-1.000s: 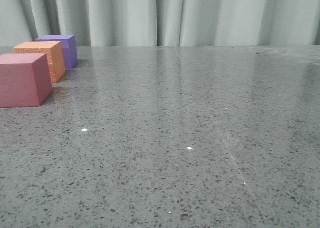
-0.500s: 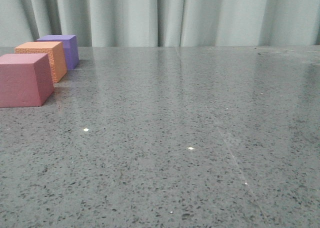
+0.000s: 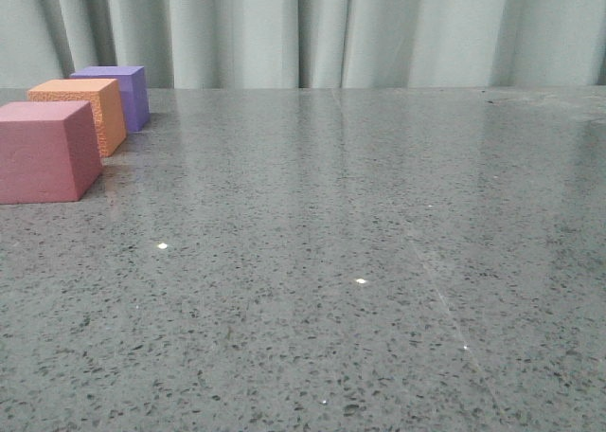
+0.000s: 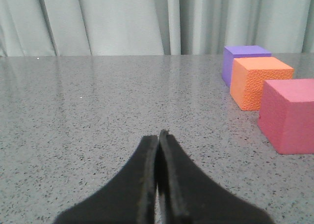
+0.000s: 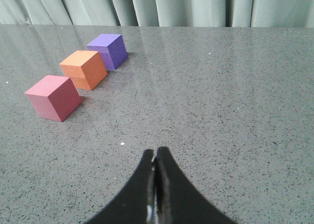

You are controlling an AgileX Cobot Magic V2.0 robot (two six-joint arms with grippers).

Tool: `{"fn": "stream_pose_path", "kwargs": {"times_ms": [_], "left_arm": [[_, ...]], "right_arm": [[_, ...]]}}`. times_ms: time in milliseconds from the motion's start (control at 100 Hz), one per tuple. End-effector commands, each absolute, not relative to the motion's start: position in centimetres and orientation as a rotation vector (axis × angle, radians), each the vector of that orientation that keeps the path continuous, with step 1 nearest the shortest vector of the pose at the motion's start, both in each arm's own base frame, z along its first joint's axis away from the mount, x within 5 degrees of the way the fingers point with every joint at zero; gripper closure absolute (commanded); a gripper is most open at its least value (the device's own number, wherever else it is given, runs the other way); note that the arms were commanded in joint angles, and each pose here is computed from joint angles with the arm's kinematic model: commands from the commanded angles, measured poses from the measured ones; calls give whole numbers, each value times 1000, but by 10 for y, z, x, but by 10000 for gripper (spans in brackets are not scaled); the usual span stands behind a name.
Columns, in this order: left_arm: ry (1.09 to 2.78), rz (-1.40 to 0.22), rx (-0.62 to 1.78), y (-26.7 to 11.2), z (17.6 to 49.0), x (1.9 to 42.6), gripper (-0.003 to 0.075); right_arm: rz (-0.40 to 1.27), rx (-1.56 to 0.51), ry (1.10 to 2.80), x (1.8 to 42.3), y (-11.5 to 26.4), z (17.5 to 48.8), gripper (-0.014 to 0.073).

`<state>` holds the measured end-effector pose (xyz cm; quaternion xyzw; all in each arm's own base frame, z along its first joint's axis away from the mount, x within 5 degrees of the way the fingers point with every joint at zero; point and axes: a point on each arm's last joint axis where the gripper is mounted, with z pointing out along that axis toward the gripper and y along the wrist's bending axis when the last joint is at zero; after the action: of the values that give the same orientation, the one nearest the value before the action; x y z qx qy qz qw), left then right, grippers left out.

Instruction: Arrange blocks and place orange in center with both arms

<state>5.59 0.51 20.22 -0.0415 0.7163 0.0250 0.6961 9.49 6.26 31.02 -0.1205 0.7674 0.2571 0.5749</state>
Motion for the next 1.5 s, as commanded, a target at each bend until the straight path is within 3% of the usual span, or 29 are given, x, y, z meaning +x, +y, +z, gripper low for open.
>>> {"fn": "stream_pose_path", "kwargs": {"times_ms": [0, 470, 1070, 1360, 1490], "left_arm": [[1504, 49, -98, 5, 205, 54, 739], [1504, 49, -98, 5, 205, 54, 739], [1504, 49, -98, 5, 205, 54, 739], [1504, 49, -98, 5, 205, 54, 739], [1504, 49, -98, 5, 205, 54, 739]], "right_arm": [[617, -291, 1689, 96, 64, 326, 716], [615, -262, 1616, 92, 58, 322, 716], [170, 2, 1489, 72, 8, 253, 716], [81, 83, 1459, 58, 0, 212, 716], [74, 87, 1474, 54, -1, 207, 716]]}}
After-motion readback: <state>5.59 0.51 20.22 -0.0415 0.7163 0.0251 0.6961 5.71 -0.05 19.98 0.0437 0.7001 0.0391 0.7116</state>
